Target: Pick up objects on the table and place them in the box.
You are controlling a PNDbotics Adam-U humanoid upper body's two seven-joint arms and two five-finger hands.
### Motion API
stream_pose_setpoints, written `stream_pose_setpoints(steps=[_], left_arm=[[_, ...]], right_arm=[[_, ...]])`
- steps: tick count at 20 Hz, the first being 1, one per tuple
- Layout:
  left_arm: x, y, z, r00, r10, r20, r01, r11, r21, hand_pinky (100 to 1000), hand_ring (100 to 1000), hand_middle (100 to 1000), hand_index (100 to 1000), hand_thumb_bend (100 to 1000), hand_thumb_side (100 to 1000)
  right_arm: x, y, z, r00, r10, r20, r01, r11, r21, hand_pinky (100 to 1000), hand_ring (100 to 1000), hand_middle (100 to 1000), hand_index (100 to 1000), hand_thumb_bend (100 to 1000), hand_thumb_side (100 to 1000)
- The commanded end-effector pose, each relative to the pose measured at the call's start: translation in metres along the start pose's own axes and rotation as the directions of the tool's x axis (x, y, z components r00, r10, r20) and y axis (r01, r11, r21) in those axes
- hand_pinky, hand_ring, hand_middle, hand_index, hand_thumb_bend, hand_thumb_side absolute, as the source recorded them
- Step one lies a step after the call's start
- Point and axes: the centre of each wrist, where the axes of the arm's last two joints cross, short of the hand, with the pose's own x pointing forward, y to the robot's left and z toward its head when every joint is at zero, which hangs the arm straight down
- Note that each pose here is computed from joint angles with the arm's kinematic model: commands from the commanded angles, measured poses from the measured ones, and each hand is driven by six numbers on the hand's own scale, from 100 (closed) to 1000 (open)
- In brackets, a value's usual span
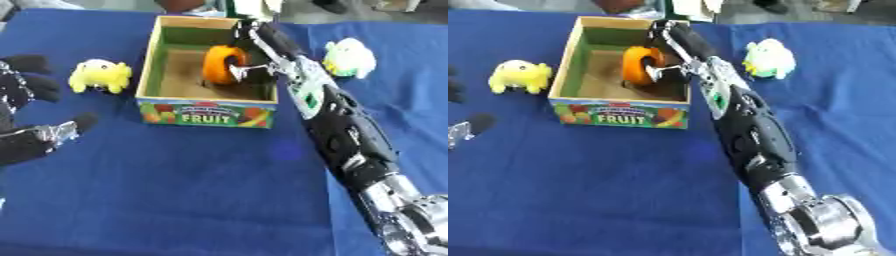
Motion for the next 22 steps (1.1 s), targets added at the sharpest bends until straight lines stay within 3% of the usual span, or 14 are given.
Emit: stream_pose_setpoints(steps=[1, 2, 6, 11, 13, 17, 22], left_arm=[[0.006, 0.003, -0.002, 1.0, -0.016, 0.022, 0.016, 1.0, -0.002, 589, 603, 626, 742, 810, 100], [0.005, 0.003, -0.002, 1.0, -0.018, 0.021, 0.018, 1.0, 0.0, 589, 603, 626, 742, 810, 100], [0.004, 0.004, -0.001, 1.0, -0.021, 0.015, 0.021, 1.0, 0.005, 589, 603, 627, 742, 810, 100], [0.003, 0.005, 0.001, 1.0, -0.029, 0.006, 0.029, 1.0, 0.012, 589, 603, 627, 742, 810, 100], [0.002, 0.006, 0.002, 0.999, -0.034, 0.001, 0.033, 0.999, 0.015, 589, 603, 627, 742, 810, 100], [0.002, 0.01, 0.004, 0.998, -0.058, -0.004, 0.058, 0.998, 0.012, 589, 604, 627, 743, 809, 100], [0.003, 0.023, 0.007, 0.991, -0.13, -0.018, 0.13, 0.992, 0.005, 591, 604, 627, 744, 805, 100]], right_arm=[[0.0, -0.004, -0.002, 1.0, 0.026, 0.013, -0.026, 0.999, 0.029, 724, 882, 689, 669, 107, 100], [-0.001, -0.004, -0.001, 0.999, 0.029, 0.015, -0.03, 0.998, 0.052, 731, 893, 703, 713, 127, 100], [-0.005, -0.01, 0.001, 0.999, 0.038, 0.018, -0.039, 0.992, 0.118, 758, 928, 759, 915, 285, 297], [-0.007, -0.03, 0.001, 0.999, 0.037, 0.004, -0.038, 0.996, 0.083, 762, 932, 772, 980, 386, 384], [-0.007, -0.041, 0.0, 0.999, 0.04, 0.008, -0.041, 0.998, 0.055, 765, 931, 778, 984, 420, 389], [-0.007, -0.059, -0.002, 0.998, 0.056, 0.031, -0.057, 0.998, 0.022, 767, 935, 784, 982, 402, 355], [-0.011, -0.085, 0.005, 0.997, 0.03, 0.067, -0.028, 0.999, -0.041, 762, 933, 776, 959, 249, 196]])
